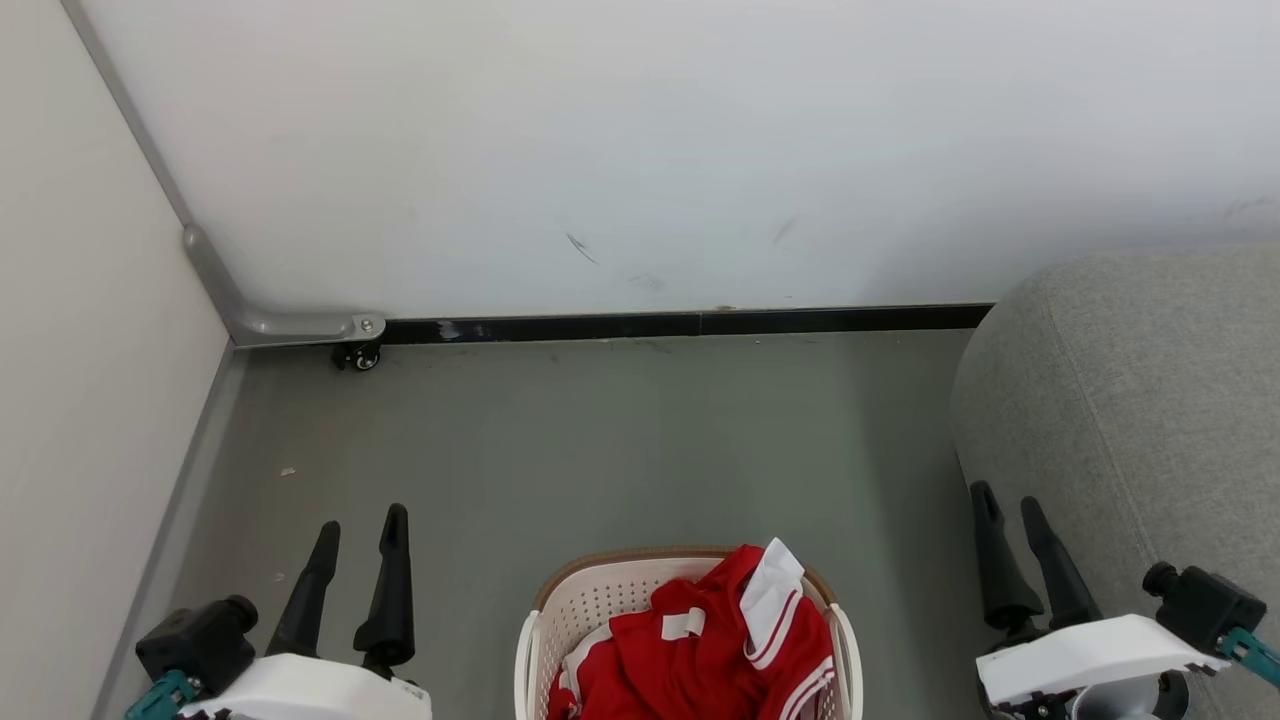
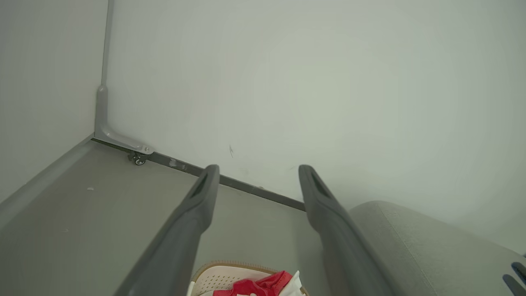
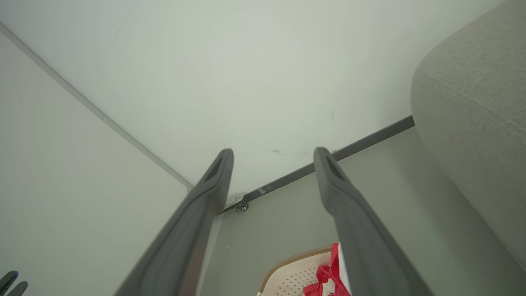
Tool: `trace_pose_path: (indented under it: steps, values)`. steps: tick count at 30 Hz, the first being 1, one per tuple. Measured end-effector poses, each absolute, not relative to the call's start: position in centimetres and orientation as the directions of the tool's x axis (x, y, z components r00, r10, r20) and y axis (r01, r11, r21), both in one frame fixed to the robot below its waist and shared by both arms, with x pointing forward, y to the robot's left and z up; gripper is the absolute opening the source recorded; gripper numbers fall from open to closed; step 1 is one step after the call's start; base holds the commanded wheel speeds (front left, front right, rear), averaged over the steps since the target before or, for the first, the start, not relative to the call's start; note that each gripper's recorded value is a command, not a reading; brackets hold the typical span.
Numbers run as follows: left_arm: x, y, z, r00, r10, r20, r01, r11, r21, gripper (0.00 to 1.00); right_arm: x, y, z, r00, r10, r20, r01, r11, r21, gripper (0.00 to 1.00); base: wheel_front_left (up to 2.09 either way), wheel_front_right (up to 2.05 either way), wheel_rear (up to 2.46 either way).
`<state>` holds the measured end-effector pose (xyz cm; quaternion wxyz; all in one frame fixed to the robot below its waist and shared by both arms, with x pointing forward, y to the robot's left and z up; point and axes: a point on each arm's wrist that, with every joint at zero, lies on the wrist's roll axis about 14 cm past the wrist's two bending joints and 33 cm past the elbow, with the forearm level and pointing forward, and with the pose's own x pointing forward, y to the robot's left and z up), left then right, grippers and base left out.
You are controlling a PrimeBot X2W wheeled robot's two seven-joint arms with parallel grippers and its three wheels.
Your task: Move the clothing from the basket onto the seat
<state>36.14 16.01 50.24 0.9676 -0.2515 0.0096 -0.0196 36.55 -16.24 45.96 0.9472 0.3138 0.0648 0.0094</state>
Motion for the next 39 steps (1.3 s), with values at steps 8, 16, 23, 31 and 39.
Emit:
trace_pose_path:
  steps: [8, 16, 23, 31, 39]
  values:
    - [35.7, 15.3, 49.7, 0.998, -0.059, -0.013, 0.051, 0.936, -0.349, 1.0, 36.8, -15.7, 46.1, 0.991, 0.082, -0.108, -0.018, 0.87, 0.493, 1.0, 0.0, 0.0, 0.0]
    - [35.5, 15.1, 49.7, 0.999, -0.049, 0.003, 0.049, 0.977, -0.208, 1.0, 36.8, -14.9, 45.9, 0.987, 0.117, -0.114, -0.068, 0.928, 0.366, 1.0, 0.0, 0.0, 0.0]
    - [35.3, 14.8, 49.9, 0.998, -0.051, 0.025, 0.054, 0.993, -0.106, 1.0, 36.6, -14.5, 45.5, 0.981, 0.144, -0.13, -0.106, 0.96, 0.259, 1.0, 0.0, 0.0, 0.0]
    - [35.1, 14.2, 49.9, 0.997, -0.066, 0.046, 0.066, 0.998, 0.004, 1.0, 36.5, -13.5, 45.3, 0.975, 0.18, -0.131, -0.155, 0.971, 0.181, 1.0, 0.0, 0.0, 0.0]
    - [35.0, 14.3, 49.5, 0.997, -0.06, 0.039, 0.059, 0.998, 0.025, 1.0, 36.9, -13.3, 45.7, 0.975, 0.188, -0.121, -0.167, 0.973, 0.161, 1.0, 0.0, 0.0, 0.0]
